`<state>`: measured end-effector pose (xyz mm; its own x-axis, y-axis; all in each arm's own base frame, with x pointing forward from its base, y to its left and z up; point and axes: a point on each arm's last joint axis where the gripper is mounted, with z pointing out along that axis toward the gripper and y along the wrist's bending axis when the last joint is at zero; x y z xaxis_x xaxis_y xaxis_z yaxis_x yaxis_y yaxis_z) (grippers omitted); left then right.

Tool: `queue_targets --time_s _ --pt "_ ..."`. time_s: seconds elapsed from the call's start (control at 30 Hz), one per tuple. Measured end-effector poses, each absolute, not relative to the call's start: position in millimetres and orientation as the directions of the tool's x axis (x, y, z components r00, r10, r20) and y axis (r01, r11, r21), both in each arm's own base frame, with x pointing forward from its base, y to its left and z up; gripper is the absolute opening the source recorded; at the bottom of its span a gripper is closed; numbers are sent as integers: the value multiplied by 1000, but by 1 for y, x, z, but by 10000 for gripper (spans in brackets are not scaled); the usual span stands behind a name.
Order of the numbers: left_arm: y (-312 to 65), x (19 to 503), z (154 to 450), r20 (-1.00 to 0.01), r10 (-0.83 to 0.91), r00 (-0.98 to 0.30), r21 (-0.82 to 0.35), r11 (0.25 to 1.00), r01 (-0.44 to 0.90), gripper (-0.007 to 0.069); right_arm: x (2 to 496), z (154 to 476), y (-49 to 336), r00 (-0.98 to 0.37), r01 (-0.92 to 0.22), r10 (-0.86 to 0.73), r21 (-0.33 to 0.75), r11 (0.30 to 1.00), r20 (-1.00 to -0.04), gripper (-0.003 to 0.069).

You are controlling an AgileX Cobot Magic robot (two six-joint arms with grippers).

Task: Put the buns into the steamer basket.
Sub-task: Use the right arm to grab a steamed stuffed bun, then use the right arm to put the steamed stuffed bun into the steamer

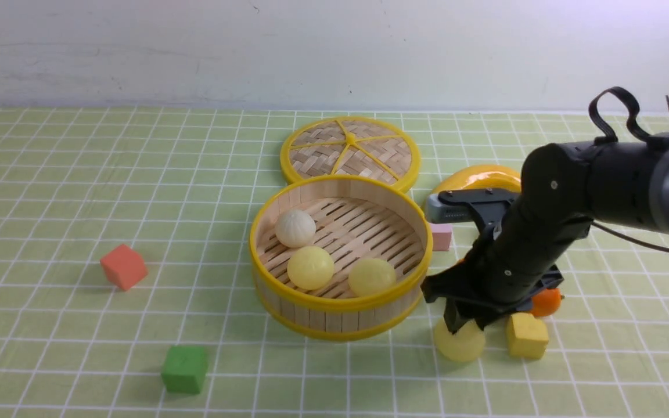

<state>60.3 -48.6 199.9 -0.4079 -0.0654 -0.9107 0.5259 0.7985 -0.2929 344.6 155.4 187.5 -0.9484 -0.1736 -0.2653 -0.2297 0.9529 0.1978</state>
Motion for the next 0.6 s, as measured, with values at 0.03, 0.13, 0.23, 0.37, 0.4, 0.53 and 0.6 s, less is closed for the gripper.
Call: queue_targets --time_s 0.03,0.13,0.23,0.37,0.4,0.53,0.6 --pt "-49 60 200 -911 -65 -408 -293 799 526 -11 345 187 155 -949 -230 -174 198 953 -265 272" --pt "-49 60 200 -911 -65 -408 -293 799 526 -11 345 187 155 -948 -232 -176 194 953 -265 191" --pt "-49 60 200 -911 -65 -408 -293 799 526 -11 345 187 155 -945 -242 -189 184 953 -266 111" --pt "-49 60 200 -911 -65 -408 -293 799 526 -4 340 193 153 -947 -258 -212 180 949 -240 0" --pt "-49 60 200 -911 -65 -408 -293 799 526 -4 339 193 153 -948 -258 -212 180 949 -239 0" --pt "-49 60 200 -911 -65 -408 -293 799 526 1 324 246 159 -910 -317 -239 199 927 -338 4" --pt "-49 60 200 -911 -65 -408 -293 799 526 1 323 264 163 -883 -344 -238 213 915 -404 6"
